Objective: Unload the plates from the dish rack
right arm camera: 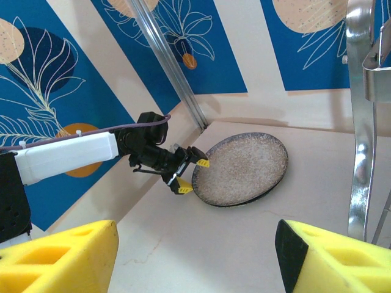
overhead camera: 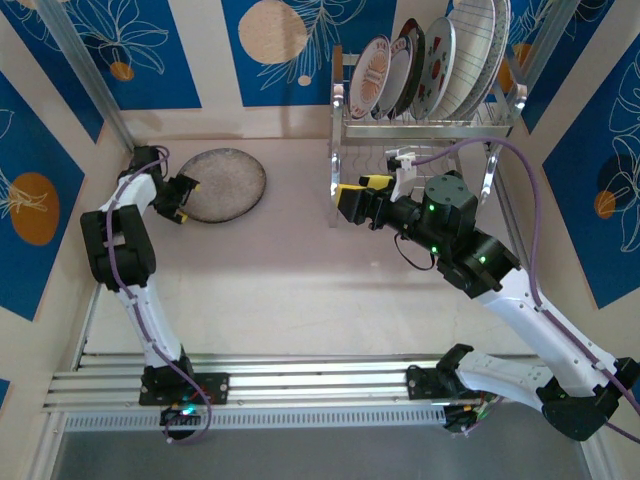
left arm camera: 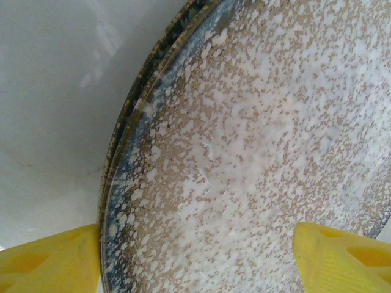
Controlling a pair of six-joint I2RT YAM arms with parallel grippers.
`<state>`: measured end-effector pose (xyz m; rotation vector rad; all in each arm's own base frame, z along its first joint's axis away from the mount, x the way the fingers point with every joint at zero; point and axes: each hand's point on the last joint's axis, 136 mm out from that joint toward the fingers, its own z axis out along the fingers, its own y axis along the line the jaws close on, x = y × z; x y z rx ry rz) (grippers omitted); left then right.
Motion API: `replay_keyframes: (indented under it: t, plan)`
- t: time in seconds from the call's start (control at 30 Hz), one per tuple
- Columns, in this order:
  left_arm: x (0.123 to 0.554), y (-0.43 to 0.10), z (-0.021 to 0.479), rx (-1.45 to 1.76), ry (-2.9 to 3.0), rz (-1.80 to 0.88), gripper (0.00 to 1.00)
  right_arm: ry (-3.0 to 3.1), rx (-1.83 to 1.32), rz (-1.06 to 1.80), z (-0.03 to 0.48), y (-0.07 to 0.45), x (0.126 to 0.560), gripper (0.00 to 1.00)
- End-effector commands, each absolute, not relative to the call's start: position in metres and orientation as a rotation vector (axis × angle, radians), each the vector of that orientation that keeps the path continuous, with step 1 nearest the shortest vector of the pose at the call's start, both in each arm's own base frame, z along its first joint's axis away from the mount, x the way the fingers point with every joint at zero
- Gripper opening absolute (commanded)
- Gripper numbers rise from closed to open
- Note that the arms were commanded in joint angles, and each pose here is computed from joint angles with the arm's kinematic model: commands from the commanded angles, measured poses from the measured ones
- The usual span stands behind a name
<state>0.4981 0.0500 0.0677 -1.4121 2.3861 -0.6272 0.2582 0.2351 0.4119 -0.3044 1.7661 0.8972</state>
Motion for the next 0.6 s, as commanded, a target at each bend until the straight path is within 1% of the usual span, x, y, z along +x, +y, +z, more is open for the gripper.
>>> replay_keyframes:
  t: [0.0,0.03,0.13,0.3,0.43,0.57]
  plan:
    - [0.507,0.052,0.078,-1.359,2.377,-0.608,0.80,1.717,-0.293,0.919,0.434,0.229,0.253,0.70]
    - [0.506,0.052,0.080,-1.352,2.378,-0.601,0.80,1.715,-0.295,0.919,0.434,0.230,0.253,0.70]
    - [0.501,0.054,0.089,-1.341,2.382,-0.568,0.88,1.711,-0.296,0.915,0.436,0.230,0.254,0.70]
    - [0.487,0.053,0.097,-1.342,2.379,-0.543,0.92,1.701,-0.295,0.893,0.442,0.227,0.255,0.71]
    - [0.474,0.051,0.103,-1.358,2.357,-0.548,0.93,1.692,-0.288,0.826,0.449,0.218,0.257,0.71]
    - [0.466,0.045,0.127,-1.333,2.316,-0.561,0.94,1.666,-0.244,0.654,0.473,0.192,0.263,0.70]
